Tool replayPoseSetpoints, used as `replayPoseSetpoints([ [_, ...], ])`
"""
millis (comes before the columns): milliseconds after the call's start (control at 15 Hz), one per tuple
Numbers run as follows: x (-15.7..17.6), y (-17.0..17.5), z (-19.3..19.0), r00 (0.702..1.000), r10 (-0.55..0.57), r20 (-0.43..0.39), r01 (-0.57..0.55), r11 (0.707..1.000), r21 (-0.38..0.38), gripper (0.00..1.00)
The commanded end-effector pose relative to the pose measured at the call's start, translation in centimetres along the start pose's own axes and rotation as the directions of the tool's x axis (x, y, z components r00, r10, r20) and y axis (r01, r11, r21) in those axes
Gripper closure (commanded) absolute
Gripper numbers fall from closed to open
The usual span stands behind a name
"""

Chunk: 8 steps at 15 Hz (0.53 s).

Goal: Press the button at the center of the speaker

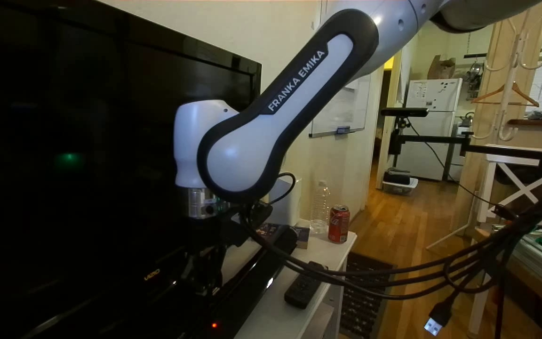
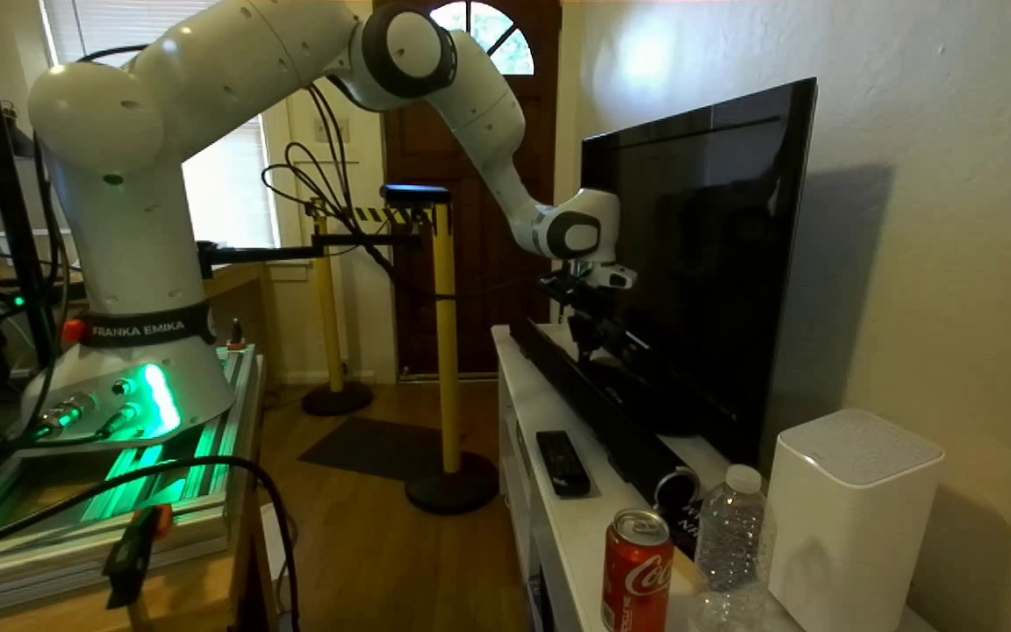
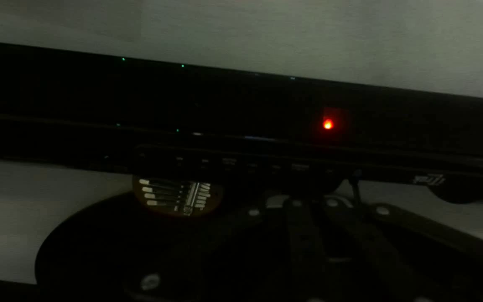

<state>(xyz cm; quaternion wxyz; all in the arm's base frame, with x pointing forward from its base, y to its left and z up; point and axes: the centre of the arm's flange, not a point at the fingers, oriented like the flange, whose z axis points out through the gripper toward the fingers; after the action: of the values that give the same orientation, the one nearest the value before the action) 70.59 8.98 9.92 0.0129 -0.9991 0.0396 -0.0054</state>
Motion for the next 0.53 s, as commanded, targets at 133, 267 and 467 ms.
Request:
replayPoseSetpoints([
  [133,0.3,-0.4,1.4,1.0,0.018,0.025,-0.018,1.0,-0.016,0.99],
  [267,0.0,0.3,-1.2,0.998,0.063,-0.032,-0.064,0.997,-0.038,0.99],
  [467,-0.7,1.3,-4.1,0.987,0.131,-0.097,-0.135,0.99,-0.039,0.99],
])
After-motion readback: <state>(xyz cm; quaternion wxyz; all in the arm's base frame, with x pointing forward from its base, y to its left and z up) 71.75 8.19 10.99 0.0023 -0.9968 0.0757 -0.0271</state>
